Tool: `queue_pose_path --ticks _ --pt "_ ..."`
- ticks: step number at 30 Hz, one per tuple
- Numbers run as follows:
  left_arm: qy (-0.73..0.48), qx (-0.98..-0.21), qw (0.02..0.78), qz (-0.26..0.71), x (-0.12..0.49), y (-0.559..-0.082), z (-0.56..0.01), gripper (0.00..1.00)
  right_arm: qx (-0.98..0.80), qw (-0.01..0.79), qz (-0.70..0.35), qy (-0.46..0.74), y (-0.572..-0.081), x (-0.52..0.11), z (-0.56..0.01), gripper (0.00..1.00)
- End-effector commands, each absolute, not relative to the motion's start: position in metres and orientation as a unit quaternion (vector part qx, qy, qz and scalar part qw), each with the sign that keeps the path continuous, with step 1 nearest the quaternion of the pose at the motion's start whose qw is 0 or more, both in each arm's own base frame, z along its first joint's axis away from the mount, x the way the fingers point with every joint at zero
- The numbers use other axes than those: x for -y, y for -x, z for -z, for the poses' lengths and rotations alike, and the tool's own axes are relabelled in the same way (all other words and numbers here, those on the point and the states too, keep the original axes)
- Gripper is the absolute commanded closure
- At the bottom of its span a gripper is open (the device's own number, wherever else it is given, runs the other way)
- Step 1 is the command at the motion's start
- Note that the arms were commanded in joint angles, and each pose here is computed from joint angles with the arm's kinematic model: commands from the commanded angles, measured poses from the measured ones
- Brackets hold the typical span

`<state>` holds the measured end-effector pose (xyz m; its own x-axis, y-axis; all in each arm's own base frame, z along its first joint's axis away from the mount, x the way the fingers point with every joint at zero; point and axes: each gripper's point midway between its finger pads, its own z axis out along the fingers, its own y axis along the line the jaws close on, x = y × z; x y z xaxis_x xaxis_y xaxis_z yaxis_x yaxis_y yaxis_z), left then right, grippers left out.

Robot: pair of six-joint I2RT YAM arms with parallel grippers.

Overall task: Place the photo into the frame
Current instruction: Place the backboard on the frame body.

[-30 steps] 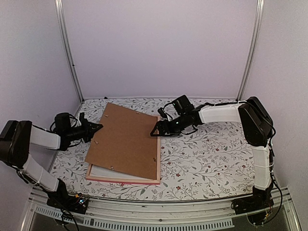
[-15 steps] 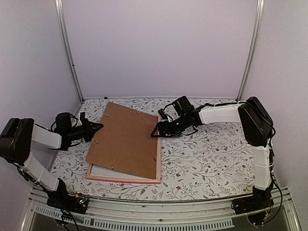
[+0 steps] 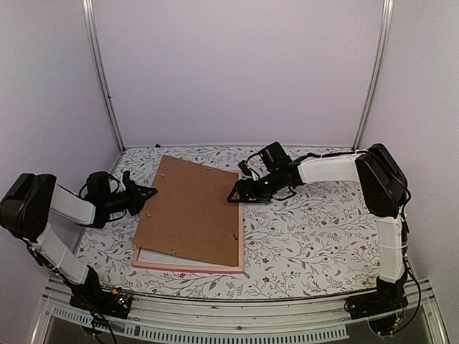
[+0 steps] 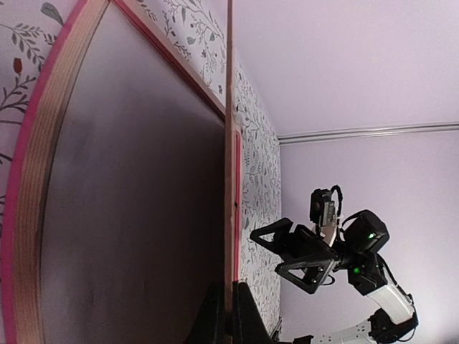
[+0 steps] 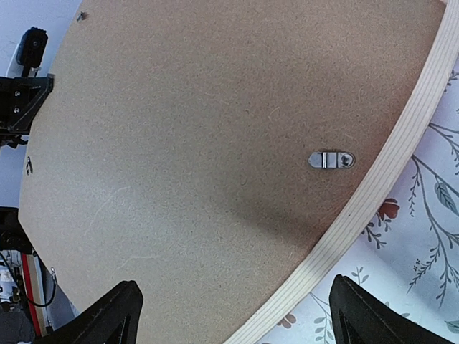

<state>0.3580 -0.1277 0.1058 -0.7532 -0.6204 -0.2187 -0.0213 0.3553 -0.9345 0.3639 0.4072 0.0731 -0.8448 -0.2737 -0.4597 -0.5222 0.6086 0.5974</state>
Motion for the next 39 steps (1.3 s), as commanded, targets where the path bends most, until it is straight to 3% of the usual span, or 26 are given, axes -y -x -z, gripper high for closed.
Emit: queue_pose_path --ticks 1,12,23,35,39 --pt "0.194 -0.777 0.277 0.531 0.137 -0.351 -0.102 0.98 -0.88 0.186 -0.378 0.219 -0.37 -0.4 -0.093 0.06" --pt "0.194 -0.796 0.278 0.502 0.134 -0.347 -0.094 0.85 -0.885 0.212 -0.363 0.202 -0.385 -0.387 -0.105 0.05" --pt "0.181 -0.812 0.267 0.486 0.137 -0.347 -0.085 0.54 -0.887 0.218 -0.358 0.195 -0.388 -0.385 -0.107 0.05" --pt "0.14 -0.842 0.247 0.458 0.153 -0.35 -0.076 0.45 -0.89 0.212 -0.354 0.195 -0.387 -0.383 -0.099 0.05" --pt "0.126 -0.864 0.244 0.422 0.156 -0.351 -0.074 0.38 -0.891 0.209 -0.353 0.195 -0.386 -0.382 -0.096 0.05"
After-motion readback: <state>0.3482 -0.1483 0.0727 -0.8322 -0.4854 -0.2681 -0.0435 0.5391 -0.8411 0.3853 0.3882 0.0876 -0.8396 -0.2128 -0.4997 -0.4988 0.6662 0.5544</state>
